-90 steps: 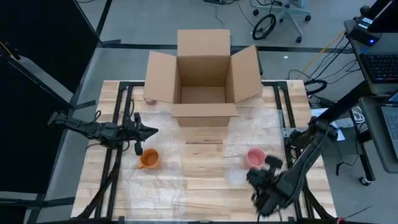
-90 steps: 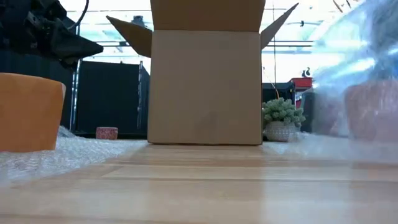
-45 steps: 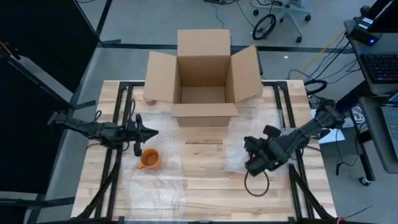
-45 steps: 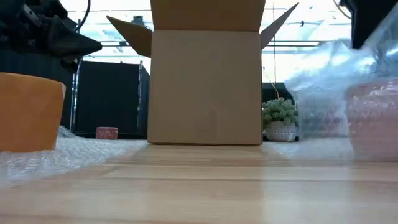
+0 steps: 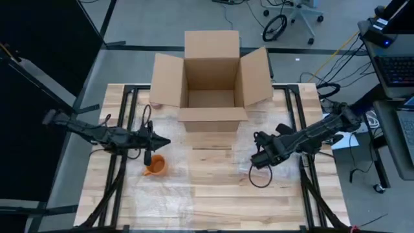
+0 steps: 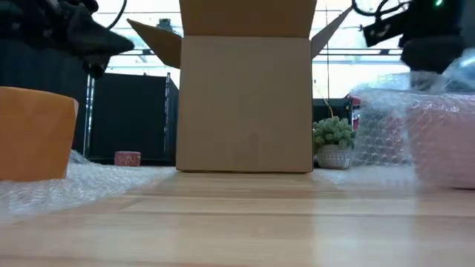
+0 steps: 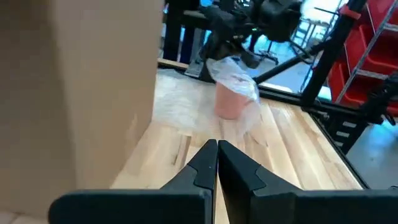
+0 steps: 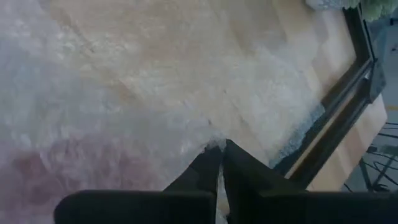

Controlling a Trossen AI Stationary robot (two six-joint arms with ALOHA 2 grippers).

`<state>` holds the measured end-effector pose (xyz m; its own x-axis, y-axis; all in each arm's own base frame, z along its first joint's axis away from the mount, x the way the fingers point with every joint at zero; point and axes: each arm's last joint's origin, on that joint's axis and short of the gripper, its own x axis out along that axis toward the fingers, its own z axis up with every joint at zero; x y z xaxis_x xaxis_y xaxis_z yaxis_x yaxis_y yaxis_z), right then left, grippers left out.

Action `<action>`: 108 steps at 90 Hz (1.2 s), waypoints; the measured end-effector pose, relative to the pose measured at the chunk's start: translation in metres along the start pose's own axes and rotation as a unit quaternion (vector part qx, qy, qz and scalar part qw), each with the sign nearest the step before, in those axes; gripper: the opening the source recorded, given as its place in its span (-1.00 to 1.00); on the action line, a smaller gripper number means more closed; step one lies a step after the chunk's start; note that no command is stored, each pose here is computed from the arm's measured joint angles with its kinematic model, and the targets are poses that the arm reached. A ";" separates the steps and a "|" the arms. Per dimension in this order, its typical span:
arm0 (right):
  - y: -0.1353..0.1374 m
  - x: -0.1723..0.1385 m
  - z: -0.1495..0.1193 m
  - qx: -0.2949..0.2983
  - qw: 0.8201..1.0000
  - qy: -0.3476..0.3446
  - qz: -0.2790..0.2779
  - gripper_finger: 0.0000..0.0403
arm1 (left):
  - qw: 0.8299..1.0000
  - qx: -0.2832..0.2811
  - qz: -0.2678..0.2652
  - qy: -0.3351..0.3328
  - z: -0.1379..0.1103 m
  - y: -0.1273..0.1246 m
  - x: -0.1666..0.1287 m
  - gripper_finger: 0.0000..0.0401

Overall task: Wrap mug
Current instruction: Wrap the pink cup with bubble wrap

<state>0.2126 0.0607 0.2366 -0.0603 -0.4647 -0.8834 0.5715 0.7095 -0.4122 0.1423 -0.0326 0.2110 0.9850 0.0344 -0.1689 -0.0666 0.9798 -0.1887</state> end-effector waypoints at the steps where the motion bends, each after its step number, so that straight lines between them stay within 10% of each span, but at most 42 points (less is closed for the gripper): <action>1: 0.000 0.001 0.001 0.000 1.000 0.000 0.000 -1.00 | 1.000 0.001 0.000 0.002 0.001 -0.001 0.001 -1.00; 24: 0.000 0.006 0.014 -0.003 0.999 -0.008 0.032 -0.90 | 1.000 0.005 0.006 0.027 0.004 -0.006 0.013 -1.00; 68: -0.025 0.007 0.032 -0.001 0.999 -0.019 0.039 0.14 | 1.000 0.001 0.002 0.013 0.005 -0.008 0.019 -1.00; 108: -0.063 0.014 0.051 0.064 0.997 -0.036 0.020 0.26 | 1.000 0.001 0.002 0.013 0.005 -0.008 0.019 -1.00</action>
<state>0.2171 -0.0178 0.2615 0.0200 -0.4777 -0.8783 0.6719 0.6569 -0.3419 0.1628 -0.0389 0.2142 0.9802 0.0340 -0.1952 -0.0712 0.9798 -0.1868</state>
